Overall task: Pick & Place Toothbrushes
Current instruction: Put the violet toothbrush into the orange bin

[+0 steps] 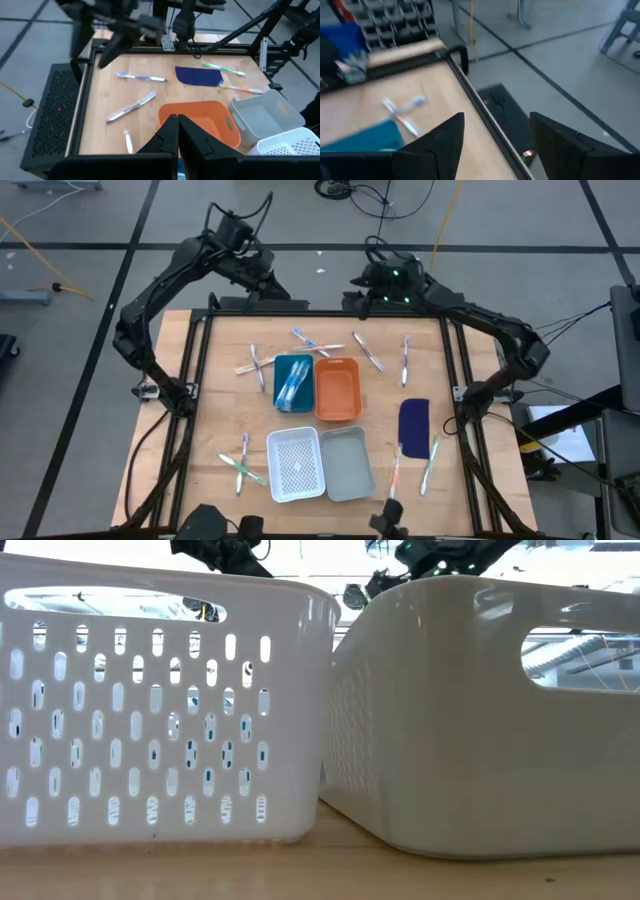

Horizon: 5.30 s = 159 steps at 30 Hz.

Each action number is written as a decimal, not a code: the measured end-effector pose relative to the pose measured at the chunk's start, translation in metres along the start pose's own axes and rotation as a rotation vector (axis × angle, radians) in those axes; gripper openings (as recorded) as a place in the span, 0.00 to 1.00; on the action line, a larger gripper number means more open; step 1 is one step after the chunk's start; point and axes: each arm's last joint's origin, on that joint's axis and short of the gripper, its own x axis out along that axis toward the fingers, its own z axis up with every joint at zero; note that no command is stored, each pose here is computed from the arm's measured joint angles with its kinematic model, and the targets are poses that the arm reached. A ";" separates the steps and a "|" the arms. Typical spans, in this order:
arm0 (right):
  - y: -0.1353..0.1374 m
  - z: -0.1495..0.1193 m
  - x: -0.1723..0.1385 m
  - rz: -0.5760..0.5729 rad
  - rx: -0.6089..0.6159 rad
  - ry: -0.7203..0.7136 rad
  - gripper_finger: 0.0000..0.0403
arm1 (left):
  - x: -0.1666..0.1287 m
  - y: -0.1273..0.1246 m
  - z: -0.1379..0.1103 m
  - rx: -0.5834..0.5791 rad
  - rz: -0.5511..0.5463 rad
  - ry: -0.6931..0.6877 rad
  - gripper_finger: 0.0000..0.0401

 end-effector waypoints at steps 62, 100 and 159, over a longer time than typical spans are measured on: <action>-0.071 0.128 0.002 -0.048 -0.049 -0.384 0.54 | -0.078 -0.084 0.023 -0.008 0.250 -0.065 0.01; -0.044 -0.035 0.130 0.328 0.047 0.535 0.54 | -0.069 -0.090 0.025 -0.031 0.272 -0.024 0.01; -0.012 -0.150 0.121 -0.042 -0.127 1.094 0.04 | -0.067 -0.092 0.026 -0.038 0.256 -0.023 0.01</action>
